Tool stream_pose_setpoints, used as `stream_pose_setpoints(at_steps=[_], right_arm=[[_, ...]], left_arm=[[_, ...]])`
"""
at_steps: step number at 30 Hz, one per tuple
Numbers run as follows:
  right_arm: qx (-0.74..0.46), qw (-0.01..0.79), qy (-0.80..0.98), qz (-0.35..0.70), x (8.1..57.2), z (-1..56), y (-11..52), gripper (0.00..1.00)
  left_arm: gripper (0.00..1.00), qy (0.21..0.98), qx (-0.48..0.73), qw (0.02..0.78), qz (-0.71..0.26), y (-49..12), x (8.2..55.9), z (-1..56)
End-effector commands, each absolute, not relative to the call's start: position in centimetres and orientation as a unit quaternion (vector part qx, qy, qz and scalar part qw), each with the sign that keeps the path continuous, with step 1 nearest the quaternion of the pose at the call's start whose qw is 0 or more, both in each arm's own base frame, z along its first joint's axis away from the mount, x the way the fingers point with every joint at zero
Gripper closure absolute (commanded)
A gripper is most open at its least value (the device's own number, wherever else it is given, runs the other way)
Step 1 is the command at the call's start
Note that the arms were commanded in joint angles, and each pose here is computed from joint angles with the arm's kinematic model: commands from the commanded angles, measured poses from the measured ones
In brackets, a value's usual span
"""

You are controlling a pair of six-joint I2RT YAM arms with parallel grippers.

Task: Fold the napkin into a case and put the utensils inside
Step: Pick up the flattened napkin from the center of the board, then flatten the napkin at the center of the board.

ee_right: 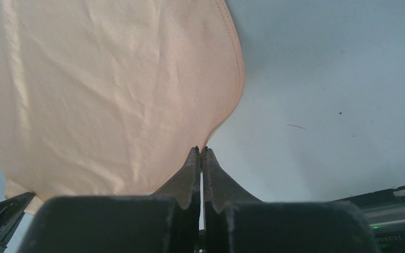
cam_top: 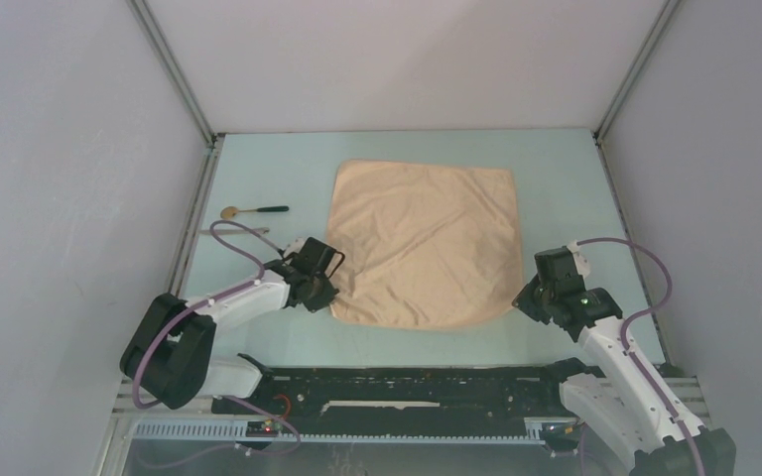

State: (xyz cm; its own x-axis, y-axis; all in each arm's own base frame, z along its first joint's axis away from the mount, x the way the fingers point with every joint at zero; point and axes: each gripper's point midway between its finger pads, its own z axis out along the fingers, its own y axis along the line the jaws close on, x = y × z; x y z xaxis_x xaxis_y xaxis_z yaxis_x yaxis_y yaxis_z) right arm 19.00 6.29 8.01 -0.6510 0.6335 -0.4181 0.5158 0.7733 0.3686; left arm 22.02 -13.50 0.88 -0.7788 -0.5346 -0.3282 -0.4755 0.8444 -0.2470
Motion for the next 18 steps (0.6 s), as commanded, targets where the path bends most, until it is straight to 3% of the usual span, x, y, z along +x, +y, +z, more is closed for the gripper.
stream_pose_setpoints(at_steps=[1, 11, 18], right_arm=[[0.301, 0.287, 0.902, 0.116, 19.5, 8.4, 6.5, 1.0], [0.275, 0.345, 0.869, 0.223, 22.0, 12.5, 8.5, 1.0], [0.195, 0.525, 0.768, 0.309, 22.2, 25.0, 8.7, 1.0]], left_arm=[[1.0, 0.958, -0.236, 0.163, 0.022, -9.5, 18.1, -0.3], [1.0, 0.934, -0.173, 0.312, -0.036, -9.4, 21.8, 10.7], [1.0, 0.885, -0.1, 0.422, -0.17, -12.5, 23.3, 22.8]])
